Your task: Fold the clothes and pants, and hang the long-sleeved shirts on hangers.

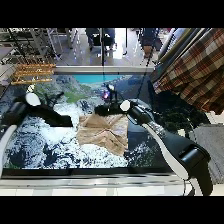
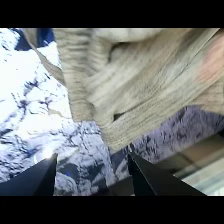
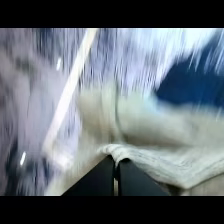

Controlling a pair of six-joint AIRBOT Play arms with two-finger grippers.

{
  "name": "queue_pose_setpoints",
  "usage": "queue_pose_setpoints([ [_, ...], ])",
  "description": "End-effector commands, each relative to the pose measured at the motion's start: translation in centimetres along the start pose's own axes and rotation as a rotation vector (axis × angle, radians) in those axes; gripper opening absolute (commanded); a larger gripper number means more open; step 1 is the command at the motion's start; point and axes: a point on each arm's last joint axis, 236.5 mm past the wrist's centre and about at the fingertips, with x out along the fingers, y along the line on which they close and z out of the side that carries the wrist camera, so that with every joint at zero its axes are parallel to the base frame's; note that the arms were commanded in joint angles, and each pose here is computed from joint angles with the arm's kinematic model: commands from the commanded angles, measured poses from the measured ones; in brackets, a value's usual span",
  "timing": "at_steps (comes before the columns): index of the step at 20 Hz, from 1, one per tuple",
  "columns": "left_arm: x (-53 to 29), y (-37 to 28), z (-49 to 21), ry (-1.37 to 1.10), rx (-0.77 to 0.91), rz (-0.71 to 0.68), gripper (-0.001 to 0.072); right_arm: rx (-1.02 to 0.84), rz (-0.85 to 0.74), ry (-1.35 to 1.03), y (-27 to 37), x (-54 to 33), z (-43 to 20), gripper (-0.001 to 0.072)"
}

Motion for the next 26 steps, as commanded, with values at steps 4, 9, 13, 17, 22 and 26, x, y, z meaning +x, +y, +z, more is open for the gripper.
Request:
queue_pose_setpoints([
  [4, -2.3, -1.0, 3.7, -0.193, -0.004, -0.018, 0.0482, -0.087, -0.079, -0.32, -0.8, 0.6, 7.3, 0.0706],
  [9, 5.0, -3.8, 2.1, -0.024, 0.079, -0.07, 0.0479, 0.035, -0.148, 0.083, -6.8, -3.9, 0.8, 0.0563],
  [13, 10.3, -4.9, 0.3, 0.093, 0.139, -0.088, 0.0278, 0.189, -0.197, 0.284, -12.0, -12.2, -3.0, 0.057],
  [17, 12.8, -2.9, -0.8, 0.162, 0.127, -0.051, 0.0022, 0.426, -0.118, 0.503, -13.4, -15.6, -10.6, 0.0656],
  [22, 12.5, -0.2, -1.9, 0.216, 0.105, 0.034, 0.0021, 0.574, -0.053, 0.377, -15.5, -11.2, -12.7, 0.0668],
  [26, 12.5, -0.2, -2.1, 0.226, 0.104, 0.031, 0.0022, 0.63, 0.051, 0.34, -15.1, -8.1, -12.8, 0.066],
])
